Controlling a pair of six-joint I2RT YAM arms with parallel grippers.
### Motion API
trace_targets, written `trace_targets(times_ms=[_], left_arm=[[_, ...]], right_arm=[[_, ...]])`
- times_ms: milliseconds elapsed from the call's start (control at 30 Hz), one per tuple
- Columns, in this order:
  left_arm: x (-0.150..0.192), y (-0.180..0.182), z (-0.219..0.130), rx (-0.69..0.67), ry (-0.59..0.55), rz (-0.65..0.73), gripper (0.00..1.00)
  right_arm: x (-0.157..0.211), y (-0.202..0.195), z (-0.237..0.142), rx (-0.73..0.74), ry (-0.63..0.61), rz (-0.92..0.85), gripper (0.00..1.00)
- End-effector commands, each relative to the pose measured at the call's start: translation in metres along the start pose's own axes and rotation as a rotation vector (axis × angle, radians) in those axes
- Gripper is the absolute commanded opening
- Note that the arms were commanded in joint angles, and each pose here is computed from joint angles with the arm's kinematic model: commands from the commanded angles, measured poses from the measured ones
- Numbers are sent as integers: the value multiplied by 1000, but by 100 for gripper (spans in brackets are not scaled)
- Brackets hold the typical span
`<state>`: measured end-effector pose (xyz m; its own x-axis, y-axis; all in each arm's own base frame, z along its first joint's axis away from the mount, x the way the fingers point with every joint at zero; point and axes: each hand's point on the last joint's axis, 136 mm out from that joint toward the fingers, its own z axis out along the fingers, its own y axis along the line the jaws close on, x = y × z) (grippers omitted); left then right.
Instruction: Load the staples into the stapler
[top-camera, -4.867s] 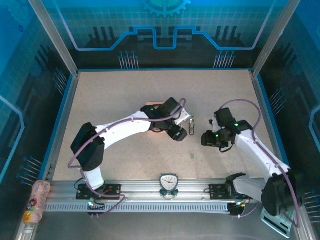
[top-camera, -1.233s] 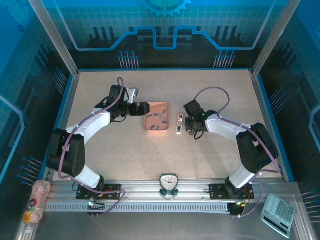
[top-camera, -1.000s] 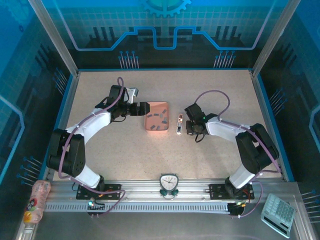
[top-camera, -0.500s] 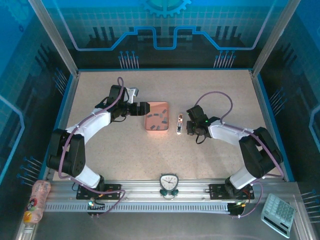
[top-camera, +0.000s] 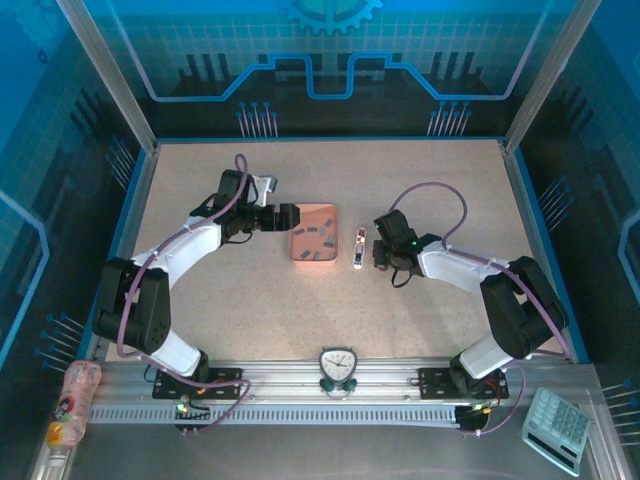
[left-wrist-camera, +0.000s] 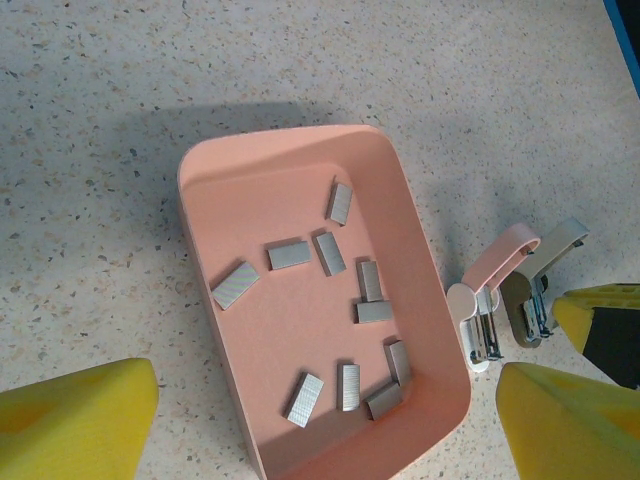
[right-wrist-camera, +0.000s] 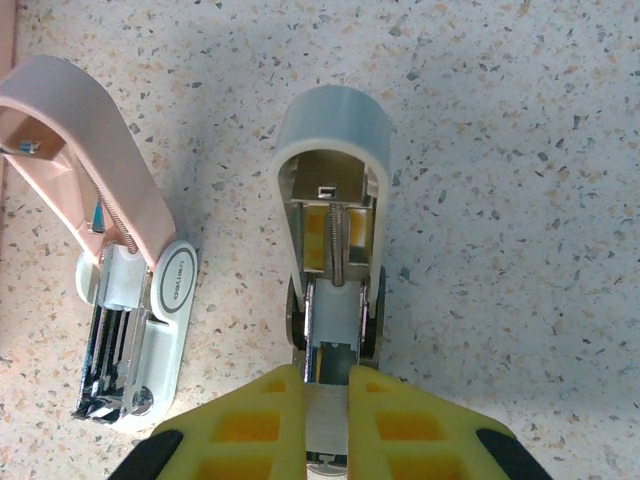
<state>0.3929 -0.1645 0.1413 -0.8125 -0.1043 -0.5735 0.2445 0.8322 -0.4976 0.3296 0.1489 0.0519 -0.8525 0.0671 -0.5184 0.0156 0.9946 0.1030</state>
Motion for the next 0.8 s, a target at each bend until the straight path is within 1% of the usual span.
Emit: trace_targets(times_ms=[0, 767], left_arm=[[2, 1, 1, 18, 7, 8, 89], [0, 0, 0, 18, 3, 14, 89]], right_arm=[[1, -3, 6, 20, 1, -9, 14], [14, -9, 14, 40, 35, -21, 14]])
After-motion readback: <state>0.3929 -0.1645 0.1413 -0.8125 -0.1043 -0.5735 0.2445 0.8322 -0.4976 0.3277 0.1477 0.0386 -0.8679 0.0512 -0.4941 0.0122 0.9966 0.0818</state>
